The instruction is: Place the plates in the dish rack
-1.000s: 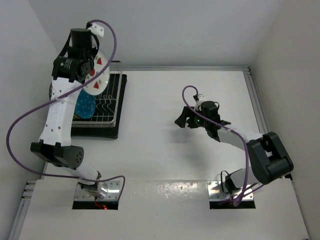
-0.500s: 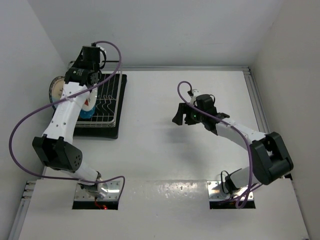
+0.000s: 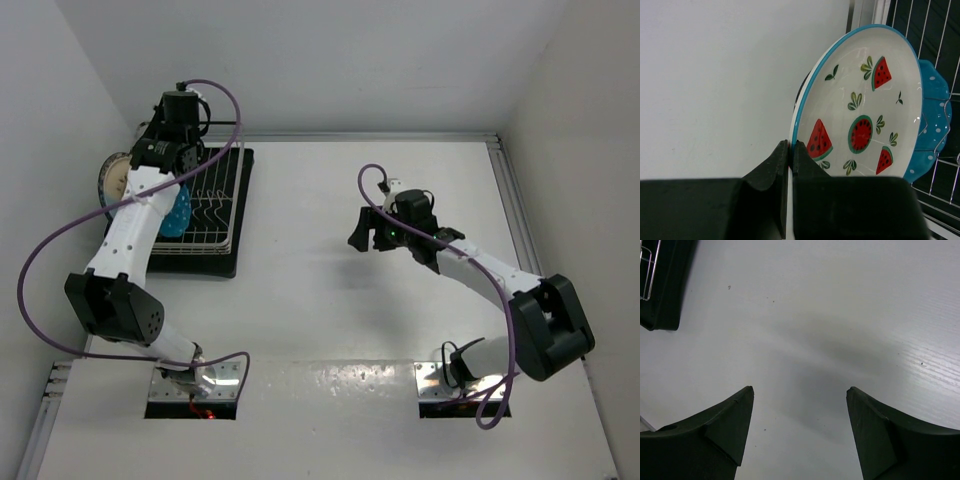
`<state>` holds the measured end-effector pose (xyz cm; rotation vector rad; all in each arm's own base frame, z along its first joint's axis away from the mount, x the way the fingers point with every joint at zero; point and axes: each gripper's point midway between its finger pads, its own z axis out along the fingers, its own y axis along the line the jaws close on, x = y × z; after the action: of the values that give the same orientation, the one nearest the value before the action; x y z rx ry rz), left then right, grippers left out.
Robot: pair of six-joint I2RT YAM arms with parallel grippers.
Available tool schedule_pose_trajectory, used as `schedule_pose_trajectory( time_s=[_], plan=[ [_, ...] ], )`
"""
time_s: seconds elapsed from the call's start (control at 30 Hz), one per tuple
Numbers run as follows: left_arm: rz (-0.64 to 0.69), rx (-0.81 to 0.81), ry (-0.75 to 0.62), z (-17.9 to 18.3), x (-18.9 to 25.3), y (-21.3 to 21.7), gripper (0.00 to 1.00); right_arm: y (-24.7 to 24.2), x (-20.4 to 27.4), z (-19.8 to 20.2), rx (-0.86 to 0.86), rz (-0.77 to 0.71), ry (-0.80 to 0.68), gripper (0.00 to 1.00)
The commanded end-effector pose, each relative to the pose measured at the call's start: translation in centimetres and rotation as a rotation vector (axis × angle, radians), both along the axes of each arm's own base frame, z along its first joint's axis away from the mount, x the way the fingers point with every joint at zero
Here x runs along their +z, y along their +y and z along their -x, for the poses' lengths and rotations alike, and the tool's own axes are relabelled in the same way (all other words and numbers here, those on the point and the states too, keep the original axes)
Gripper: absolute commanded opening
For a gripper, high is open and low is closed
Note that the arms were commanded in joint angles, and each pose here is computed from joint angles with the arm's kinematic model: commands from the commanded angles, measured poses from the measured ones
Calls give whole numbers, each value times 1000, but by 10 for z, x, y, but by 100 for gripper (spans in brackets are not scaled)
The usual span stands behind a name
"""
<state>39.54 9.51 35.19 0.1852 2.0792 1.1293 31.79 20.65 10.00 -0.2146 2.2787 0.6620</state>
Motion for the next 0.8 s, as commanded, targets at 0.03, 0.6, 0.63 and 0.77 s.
schedule_pose_trajectory(
  time_s=[0.03,0.6,0.63,0.77],
  plan=[
    [-22,64,-159,17,42,13,0,-2,9,-3,4,18,-54,74],
    [50,26,-90,8,-17,9,0,-4,8,0,1,21,-61,74],
    [53,18,-74,7,-23,8,0,-5,8,-1,-2,20,-59,74],
    [67,30,-24,11,-52,7,0,-5,10,0,-2,14,-67,74]
  ],
)
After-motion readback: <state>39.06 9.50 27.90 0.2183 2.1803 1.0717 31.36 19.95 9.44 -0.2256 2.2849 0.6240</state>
